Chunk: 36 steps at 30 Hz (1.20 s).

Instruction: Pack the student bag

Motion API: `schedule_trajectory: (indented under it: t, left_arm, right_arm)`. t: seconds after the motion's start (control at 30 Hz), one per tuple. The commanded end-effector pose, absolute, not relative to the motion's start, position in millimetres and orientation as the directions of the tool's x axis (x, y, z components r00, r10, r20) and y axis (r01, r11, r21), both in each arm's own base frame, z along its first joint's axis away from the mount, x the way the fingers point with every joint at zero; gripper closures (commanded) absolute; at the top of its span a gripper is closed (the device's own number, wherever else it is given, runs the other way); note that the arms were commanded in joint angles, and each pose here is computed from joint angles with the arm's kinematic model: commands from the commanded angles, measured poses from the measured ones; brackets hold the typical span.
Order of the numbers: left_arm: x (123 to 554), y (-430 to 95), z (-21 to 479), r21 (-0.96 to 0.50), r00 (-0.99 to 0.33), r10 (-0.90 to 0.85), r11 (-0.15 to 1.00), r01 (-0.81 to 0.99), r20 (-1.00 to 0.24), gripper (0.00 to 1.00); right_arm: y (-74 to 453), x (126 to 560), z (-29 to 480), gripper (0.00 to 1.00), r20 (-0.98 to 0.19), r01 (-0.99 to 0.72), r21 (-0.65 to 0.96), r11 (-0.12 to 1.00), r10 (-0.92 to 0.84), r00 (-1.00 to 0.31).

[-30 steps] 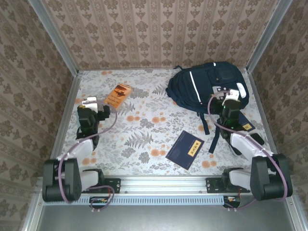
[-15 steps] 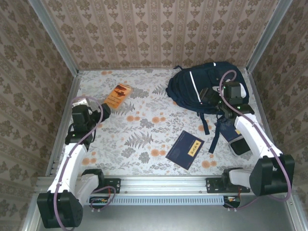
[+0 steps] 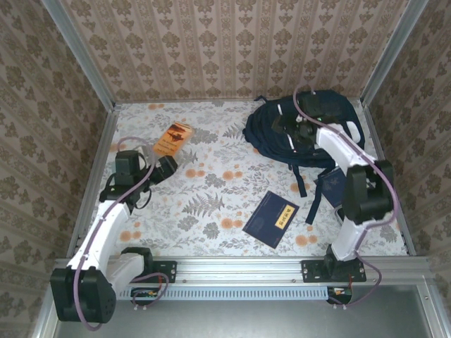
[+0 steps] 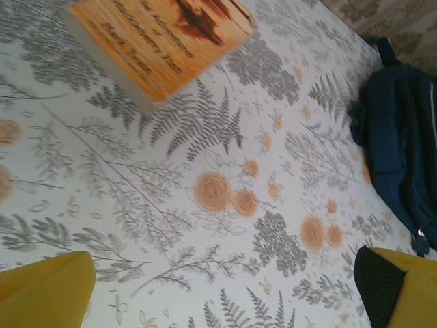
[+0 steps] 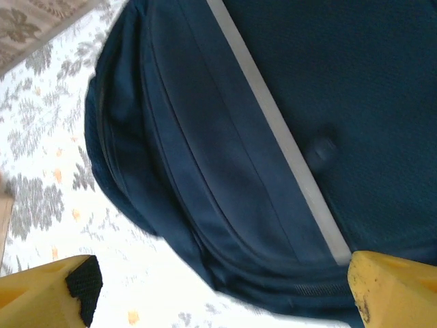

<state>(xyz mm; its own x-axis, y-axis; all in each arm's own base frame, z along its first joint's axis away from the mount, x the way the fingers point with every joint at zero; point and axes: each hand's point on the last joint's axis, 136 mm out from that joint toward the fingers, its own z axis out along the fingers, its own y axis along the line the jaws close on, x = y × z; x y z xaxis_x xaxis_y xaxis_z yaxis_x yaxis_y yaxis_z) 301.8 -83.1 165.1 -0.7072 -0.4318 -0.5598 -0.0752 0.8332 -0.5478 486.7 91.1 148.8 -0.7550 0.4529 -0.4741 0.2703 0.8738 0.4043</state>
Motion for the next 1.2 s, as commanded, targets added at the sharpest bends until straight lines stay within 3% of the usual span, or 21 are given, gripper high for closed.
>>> schedule_trajectory:
  t: [0.0,0.2,0.37,0.57,0.87,0.97,1.17]
  left_arm:
    - [300.9,-97.1,172.2,-0.539,-0.742,-0.374,0.842,-0.020,-0.556,0.01]
    - [302.6,-107.0,170.9,-0.516,-0.758,-0.332,0.856,0.008,-0.562,0.03]
    - [302.6,-110.0,167.7,-0.513,-0.760,-0.327,0.859,0.008,-0.561,0.04]
    - [303.8,-103.7,163.1,-0.491,-0.763,-0.344,0.870,-0.040,-0.548,0.07]
    - [303.0,-98.2,155.8,-0.472,-0.768,-0.361,0.877,-0.088,-0.529,0.13]
    - [304.1,-101.7,154.6,-0.479,-0.774,-0.357,0.874,-0.078,-0.524,0.17]
    - [317.0,-130.0,161.2,-0.503,-0.798,-0.284,0.864,0.028,-0.531,0.31]
  right_arm:
    - [97.0,516.9,136.3,0.06,-0.487,0.278,0.338,0.899,0.420,-0.765]
    - [108.4,566.8,109.9,0.06,-0.495,0.285,0.261,0.922,0.382,-0.780]
    - [143.1,572.3,78.0,0.06,-0.419,0.203,0.266,0.943,0.302,-0.856]
    - [228.9,534.2,59.0,0.06,-0.328,-0.068,0.334,0.940,0.048,-0.944]
    - [341.5,426.6,65.2,0.08,-0.322,-0.467,0.458,0.757,-0.348,-0.880]
    - [343.2,419.6,86.7,0.09,-0.363,-0.477,0.461,0.748,-0.331,-0.871]
    - [293.3,433.6,157.4,0.10,-0.469,-0.259,0.488,0.834,0.000,-0.883]
